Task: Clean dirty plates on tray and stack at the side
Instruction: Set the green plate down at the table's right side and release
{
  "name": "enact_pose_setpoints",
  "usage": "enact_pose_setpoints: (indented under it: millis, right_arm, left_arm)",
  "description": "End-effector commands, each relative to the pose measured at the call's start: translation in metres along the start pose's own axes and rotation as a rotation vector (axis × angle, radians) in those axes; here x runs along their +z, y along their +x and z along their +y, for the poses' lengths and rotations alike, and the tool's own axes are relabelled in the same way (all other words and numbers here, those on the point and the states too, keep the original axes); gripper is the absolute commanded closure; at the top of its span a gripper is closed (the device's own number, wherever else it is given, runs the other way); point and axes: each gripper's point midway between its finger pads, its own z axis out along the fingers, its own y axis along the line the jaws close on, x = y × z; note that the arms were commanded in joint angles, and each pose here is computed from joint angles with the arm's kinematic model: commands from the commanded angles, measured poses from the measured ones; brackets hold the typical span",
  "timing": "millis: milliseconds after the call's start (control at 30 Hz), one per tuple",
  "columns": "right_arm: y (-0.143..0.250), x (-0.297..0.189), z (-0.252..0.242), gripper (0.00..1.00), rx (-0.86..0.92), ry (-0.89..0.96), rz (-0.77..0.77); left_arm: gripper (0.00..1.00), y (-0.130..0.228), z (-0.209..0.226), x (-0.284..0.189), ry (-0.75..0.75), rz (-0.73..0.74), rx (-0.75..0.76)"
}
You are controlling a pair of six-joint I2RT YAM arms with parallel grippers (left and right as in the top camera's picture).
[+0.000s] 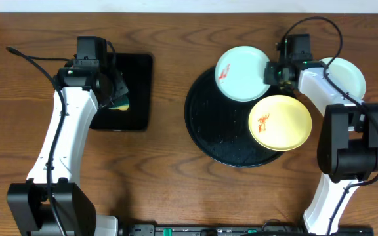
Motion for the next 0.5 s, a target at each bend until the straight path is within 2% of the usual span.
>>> enact_pose_setpoints:
  millis: [0, 167, 467]
  right_arm:
    - [-0.012, -0.024, 0.042, 0.99, -0.044, -0.145, -0.025]
    - [0.015, -0.035, 0.063, 0.99, -0.065, -0.173, 0.073]
    - [0.069, -0.030, 0.075, 0.99, -0.085, -0.154, 0.262]
  left_arm:
    - [0.88, 0.005, -0.002, 0.003, 0.019, 0.026, 0.018]
    - [0.89, 0.022, -0.049, -0.004, 0.271, 0.106, 0.154]
    - [0.89, 0.057, -0.094, -0.011, 0.335, 0.148, 0.285]
